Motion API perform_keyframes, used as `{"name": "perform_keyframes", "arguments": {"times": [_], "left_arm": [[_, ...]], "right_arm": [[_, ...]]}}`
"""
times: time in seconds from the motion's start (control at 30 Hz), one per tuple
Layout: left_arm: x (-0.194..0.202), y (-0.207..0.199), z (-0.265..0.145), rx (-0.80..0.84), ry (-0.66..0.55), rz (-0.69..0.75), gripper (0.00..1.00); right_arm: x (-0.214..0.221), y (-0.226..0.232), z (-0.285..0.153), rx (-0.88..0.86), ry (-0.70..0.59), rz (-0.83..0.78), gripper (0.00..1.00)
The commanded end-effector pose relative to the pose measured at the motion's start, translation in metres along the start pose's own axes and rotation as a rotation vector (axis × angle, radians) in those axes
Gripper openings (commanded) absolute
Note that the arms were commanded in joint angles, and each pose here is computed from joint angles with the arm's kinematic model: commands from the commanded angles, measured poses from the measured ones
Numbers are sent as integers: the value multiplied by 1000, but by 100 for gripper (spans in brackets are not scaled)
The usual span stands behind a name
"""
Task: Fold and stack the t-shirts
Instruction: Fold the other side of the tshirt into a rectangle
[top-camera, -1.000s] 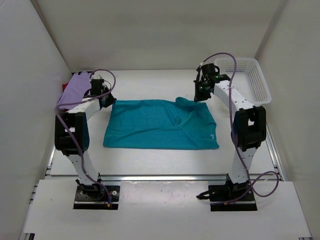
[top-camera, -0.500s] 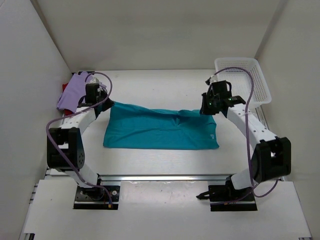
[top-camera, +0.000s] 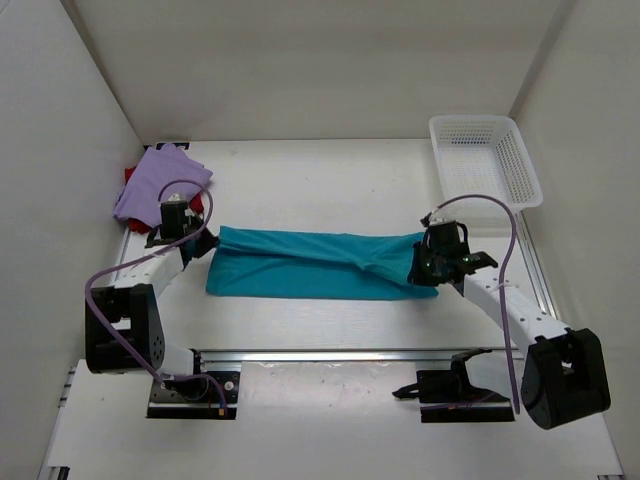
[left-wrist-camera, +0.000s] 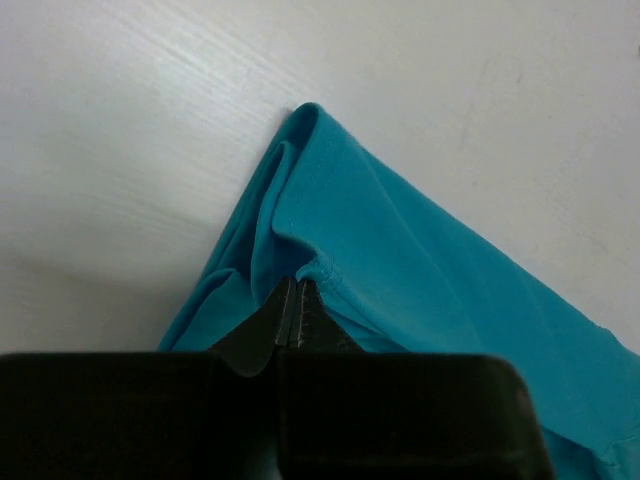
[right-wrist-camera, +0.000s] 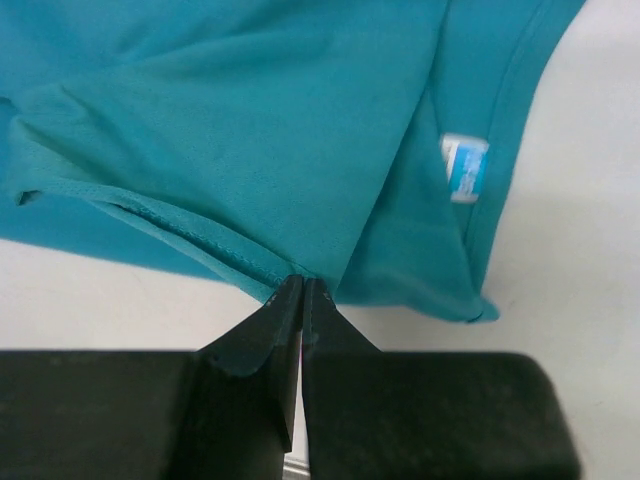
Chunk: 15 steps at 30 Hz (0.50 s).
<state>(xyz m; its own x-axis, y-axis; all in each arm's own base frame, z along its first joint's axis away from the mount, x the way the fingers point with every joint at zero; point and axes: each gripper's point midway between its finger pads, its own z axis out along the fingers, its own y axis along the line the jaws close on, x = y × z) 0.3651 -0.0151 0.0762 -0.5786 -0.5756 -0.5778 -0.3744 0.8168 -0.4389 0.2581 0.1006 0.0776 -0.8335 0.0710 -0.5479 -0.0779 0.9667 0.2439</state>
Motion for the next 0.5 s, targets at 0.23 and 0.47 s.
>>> {"name": "perform_keyframes", "arguments": {"times": [0.23, 0.47], "left_arm": [[-13, 17, -14, 46, -84, -280, 29], [-38, -13, -42, 101, -226, -210, 35]], "right_arm": [[23, -6, -4, 39, -42, 61, 11], [0, 11, -23, -58, -118, 47, 21]]}}
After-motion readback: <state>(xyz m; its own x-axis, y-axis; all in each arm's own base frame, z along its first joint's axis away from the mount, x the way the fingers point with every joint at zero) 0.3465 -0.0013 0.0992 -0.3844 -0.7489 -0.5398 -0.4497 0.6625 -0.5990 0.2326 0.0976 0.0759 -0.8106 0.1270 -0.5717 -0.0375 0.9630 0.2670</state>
